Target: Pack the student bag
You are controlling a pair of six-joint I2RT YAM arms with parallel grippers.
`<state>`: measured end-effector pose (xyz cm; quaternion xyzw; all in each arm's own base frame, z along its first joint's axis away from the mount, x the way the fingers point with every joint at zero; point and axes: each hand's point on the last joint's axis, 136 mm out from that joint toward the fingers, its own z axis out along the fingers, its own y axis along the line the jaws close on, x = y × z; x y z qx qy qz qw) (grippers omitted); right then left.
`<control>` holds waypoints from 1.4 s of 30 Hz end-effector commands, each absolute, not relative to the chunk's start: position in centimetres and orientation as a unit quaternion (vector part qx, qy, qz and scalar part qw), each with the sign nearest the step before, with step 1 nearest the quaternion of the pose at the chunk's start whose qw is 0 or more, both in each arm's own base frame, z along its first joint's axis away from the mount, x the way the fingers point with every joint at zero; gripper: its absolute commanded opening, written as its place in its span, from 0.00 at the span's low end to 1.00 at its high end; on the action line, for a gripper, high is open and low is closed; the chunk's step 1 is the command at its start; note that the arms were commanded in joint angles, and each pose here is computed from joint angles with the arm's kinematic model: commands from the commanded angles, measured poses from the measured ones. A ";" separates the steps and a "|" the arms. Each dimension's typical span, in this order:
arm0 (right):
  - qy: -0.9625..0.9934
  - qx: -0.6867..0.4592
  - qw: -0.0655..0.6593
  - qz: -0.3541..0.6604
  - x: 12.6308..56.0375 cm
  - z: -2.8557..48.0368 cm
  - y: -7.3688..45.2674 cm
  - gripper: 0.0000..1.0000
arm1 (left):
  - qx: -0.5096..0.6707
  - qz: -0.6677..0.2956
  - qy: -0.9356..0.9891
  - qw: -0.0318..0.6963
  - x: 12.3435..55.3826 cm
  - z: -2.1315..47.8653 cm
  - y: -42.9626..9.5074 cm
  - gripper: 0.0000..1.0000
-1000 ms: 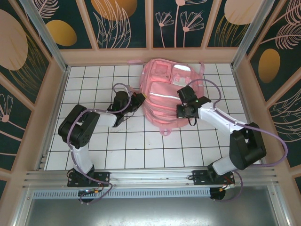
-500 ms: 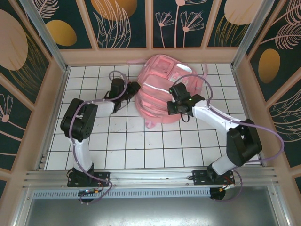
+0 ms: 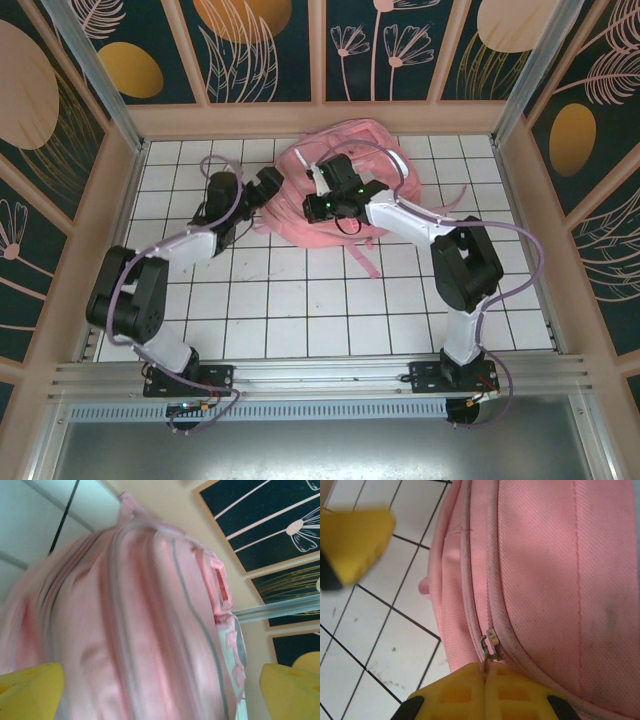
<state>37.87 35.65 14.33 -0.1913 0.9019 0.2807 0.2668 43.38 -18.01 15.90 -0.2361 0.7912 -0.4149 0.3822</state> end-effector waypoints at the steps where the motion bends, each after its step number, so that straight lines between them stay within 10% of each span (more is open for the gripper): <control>1: 0.874 -0.190 0.299 0.334 38.6 18.2 37.8 0.00 | -0.277 -0.458 0.768 0.352 40.8 14.6 -18.5 0.99; 11: 0.870 -0.191 0.225 0.396 33.0 16.9 36.9 0.00 | -0.268 -0.488 0.764 0.327 43.5 11.9 -22.3 0.79; 16: 0.905 -0.217 0.167 0.326 29.8 12.6 33.6 0.00 | -0.256 -0.500 0.756 0.336 44.6 11.3 -23.0 0.00; 28: 0.965 -0.156 0.200 -0.065 35.0 10.0 16.5 0.00 | -0.245 -0.468 0.768 0.361 43.8 12.5 -21.6 0.00; 33: 0.947 -0.150 0.284 -0.022 38.3 13.7 19.4 0.06 | -0.239 -0.471 0.768 0.362 43.6 13.1 -21.7 0.00; 36: 0.931 -0.169 0.312 0.085 37.9 15.9 22.6 0.56 | -0.229 -0.451 0.780 0.369 43.8 13.6 -21.4 0.60; 37: 0.923 -0.171 0.327 0.110 37.7 16.7 23.0 0.91 | -0.228 -0.430 0.791 0.370 43.9 13.3 -21.1 0.87; 42: 0.893 -0.072 0.439 0.072 39.1 19.7 16.7 0.99 | -0.193 -0.273 0.828 0.449 43.8 16.4 -16.5 0.99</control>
